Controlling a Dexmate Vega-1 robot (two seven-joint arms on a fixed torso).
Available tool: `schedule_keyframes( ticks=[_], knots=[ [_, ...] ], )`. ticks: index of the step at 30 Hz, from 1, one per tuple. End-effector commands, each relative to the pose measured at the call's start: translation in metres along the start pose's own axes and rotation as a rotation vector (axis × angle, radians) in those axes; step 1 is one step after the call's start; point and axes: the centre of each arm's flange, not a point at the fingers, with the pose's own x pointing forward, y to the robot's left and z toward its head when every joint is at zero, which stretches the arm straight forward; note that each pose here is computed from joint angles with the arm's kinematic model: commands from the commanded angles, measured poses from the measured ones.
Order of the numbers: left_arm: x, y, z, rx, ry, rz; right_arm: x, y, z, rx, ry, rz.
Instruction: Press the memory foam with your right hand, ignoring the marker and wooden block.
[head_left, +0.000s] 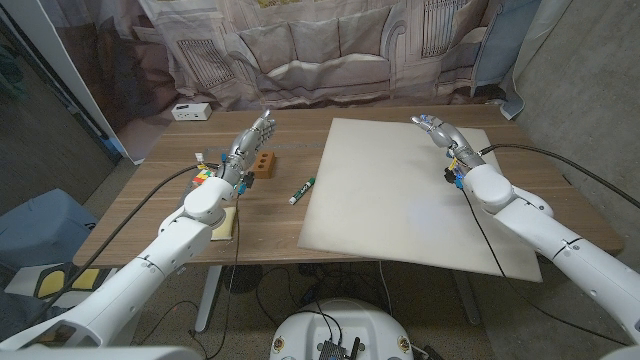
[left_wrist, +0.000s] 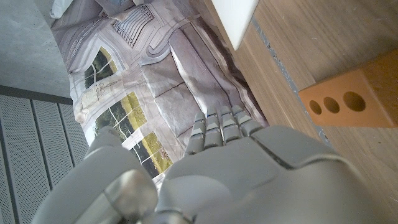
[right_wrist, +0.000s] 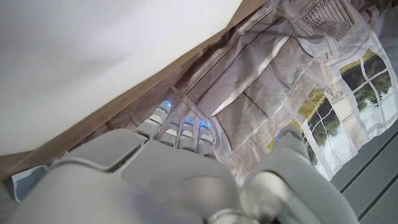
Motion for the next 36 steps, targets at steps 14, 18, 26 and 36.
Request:
schedule_keyframes(
  ticks=[14, 18, 26, 36],
  knots=[
    [-0.002, 0.002, 0.01, -0.018, -0.059, 0.006, -0.004, 0.008, -0.01, 0.427, -0.142, 0.049],
    [0.007, -0.004, 0.006, -0.06, -0.085, -0.003, -0.003, 0.012, -0.017, 0.529, -0.154, 0.067],
    [0.012, -0.008, -0.002, -0.044, -0.051, 0.007, -0.002, 0.013, -0.029, 0.568, -0.13, 0.06],
    [0.016, -0.015, 0.001, -0.058, -0.061, 0.024, -0.001, 0.014, -0.04, 0.603, -0.13, 0.055]
  ],
)
